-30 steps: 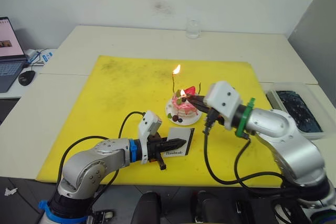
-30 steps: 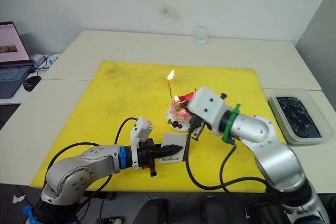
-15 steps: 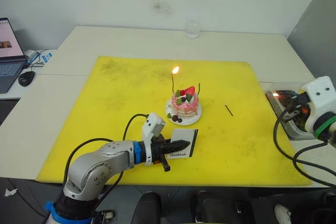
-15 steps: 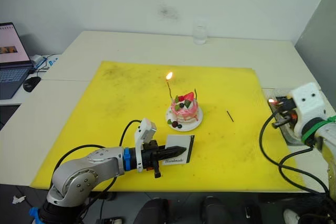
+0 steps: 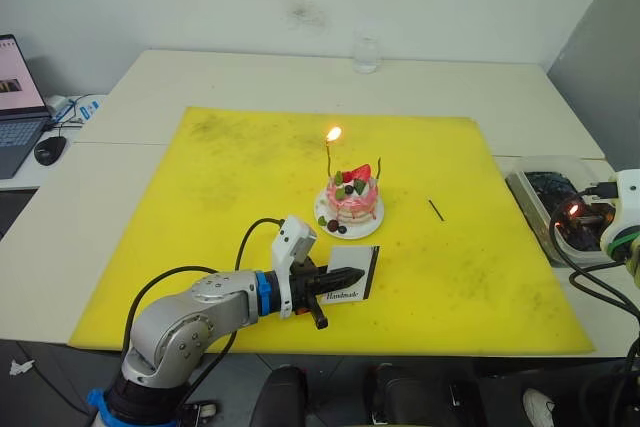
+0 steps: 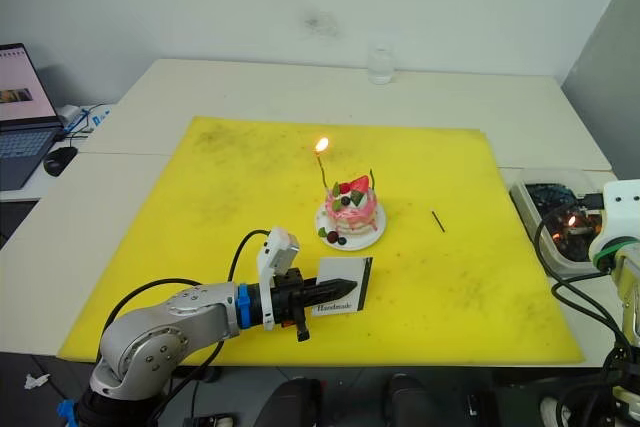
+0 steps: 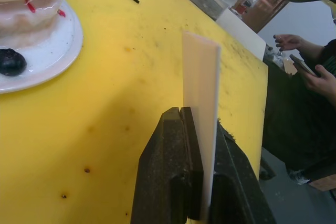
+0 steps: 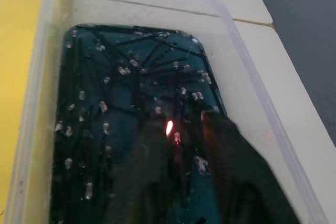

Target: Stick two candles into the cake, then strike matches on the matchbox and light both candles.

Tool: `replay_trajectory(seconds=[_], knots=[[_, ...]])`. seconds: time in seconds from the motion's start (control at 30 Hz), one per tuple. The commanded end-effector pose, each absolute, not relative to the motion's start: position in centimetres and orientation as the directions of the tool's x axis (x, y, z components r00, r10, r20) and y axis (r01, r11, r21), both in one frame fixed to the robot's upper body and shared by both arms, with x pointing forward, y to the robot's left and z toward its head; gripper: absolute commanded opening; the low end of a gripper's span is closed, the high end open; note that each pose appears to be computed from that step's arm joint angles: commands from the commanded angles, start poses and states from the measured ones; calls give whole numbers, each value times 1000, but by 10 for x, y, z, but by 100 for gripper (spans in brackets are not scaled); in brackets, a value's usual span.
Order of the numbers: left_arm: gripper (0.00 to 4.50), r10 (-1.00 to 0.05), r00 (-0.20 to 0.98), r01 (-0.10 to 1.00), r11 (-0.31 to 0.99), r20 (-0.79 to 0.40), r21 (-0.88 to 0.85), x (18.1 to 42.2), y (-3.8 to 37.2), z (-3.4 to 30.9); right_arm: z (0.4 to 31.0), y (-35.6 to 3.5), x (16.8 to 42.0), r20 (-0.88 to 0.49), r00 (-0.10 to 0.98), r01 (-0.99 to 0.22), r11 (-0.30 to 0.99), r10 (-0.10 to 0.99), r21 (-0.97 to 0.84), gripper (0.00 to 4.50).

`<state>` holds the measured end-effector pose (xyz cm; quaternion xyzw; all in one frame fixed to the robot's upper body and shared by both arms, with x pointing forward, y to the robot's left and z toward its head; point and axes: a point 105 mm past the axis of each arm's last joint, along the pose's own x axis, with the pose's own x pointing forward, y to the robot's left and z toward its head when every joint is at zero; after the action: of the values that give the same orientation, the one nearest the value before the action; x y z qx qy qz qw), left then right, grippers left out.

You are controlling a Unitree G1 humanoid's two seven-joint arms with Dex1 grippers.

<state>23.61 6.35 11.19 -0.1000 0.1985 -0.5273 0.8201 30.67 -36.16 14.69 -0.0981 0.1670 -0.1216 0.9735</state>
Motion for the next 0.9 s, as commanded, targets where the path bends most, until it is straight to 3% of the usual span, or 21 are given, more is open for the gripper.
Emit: replay_trajectory(seconds=[0.03,0.17,0.23,0.37,0.53,0.73,0.9], knots=[[0,-912,365,842,410,-189,-350,233,63,122,183,-366,304,-163,941,256,940,-295,-226,251],[0,-911,367,841,411,-188,-351,233,63,121,205,-358,298,-71,958,252,937,-276,-241,404],[0,-912,366,842,410,-188,-351,233,63,121,218,-346,295,-24,972,217,939,-232,-268,448],[0,-913,362,844,407,-188,-349,235,64,122,235,-301,292,37,999,19,950,-7,-313,448],[0,-916,354,850,399,-189,-345,235,62,122,209,-241,287,-33,961,-273,917,276,-291,448],[0,-917,350,852,397,-192,-342,235,62,123,166,-200,294,-79,912,-409,882,403,-233,448],[0,-916,352,852,398,-192,-339,236,63,125,139,-184,313,-100,898,-440,870,428,-223,448]])
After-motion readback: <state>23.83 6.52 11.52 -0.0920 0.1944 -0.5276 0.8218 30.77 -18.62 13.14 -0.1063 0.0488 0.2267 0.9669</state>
